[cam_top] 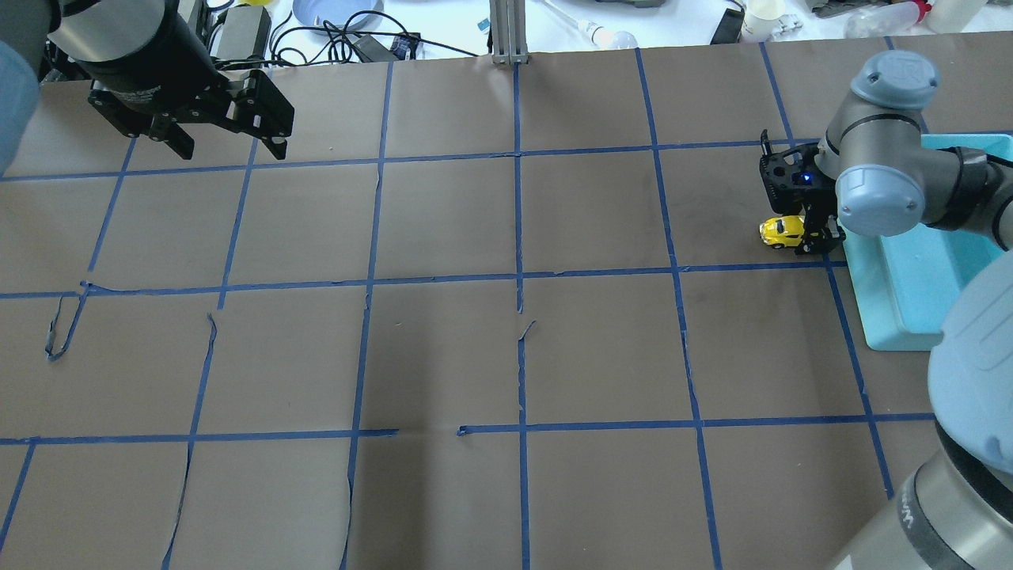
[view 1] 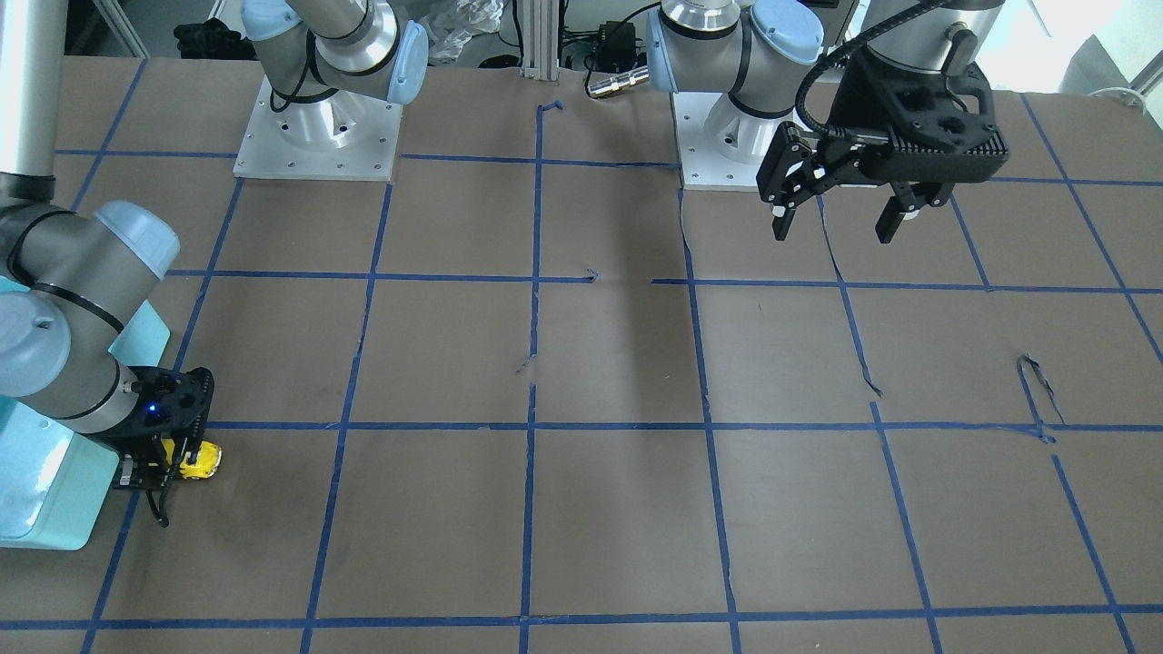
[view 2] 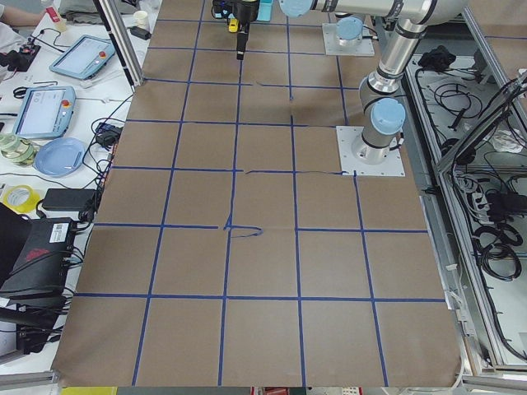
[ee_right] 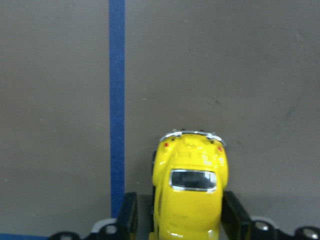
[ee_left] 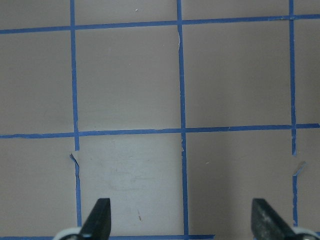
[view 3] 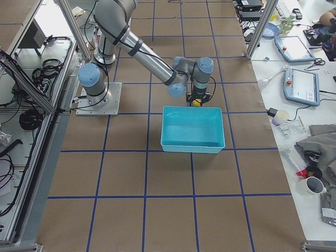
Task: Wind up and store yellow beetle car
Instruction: 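Lift the car with the right gripper and carry it into the bin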
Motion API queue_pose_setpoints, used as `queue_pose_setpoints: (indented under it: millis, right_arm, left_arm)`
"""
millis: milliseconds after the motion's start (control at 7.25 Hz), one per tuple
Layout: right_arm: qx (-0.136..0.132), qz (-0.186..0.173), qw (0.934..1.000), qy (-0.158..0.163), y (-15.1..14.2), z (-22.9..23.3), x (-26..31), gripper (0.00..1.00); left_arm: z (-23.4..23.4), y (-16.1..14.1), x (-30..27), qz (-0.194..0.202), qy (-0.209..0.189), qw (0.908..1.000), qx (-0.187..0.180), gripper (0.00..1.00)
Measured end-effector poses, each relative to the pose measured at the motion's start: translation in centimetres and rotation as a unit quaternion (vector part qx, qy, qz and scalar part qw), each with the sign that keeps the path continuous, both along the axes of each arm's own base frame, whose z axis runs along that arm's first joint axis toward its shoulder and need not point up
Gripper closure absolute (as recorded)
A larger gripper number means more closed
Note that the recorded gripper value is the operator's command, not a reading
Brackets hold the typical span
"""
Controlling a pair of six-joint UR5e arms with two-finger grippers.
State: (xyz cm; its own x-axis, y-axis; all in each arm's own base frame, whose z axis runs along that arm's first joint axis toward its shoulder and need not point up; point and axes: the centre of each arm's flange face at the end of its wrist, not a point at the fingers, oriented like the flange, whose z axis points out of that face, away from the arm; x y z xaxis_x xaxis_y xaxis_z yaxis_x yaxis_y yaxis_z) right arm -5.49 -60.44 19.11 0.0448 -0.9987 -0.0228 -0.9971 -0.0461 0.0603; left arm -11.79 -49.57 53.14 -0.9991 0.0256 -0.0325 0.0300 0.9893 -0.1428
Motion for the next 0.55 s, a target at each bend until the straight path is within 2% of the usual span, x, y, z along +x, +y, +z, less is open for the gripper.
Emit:
queue_pose_setpoints:
  millis: [276,552]
  right_arm:
    - [-0.008,-0.006,0.9999,0.002,-0.1,0.9,0.0,0.67]
    - [-0.033,-0.019,0.9993,0.001,-1.0,4.3,0.5,0.66]
  left_arm:
    - [0.0,0.0,0.0,0.000,0.001,1.0000,-0.001,0.00]
    - [0.1,0.0,0.1,0.001,0.001,1.0000,-0.001,0.00]
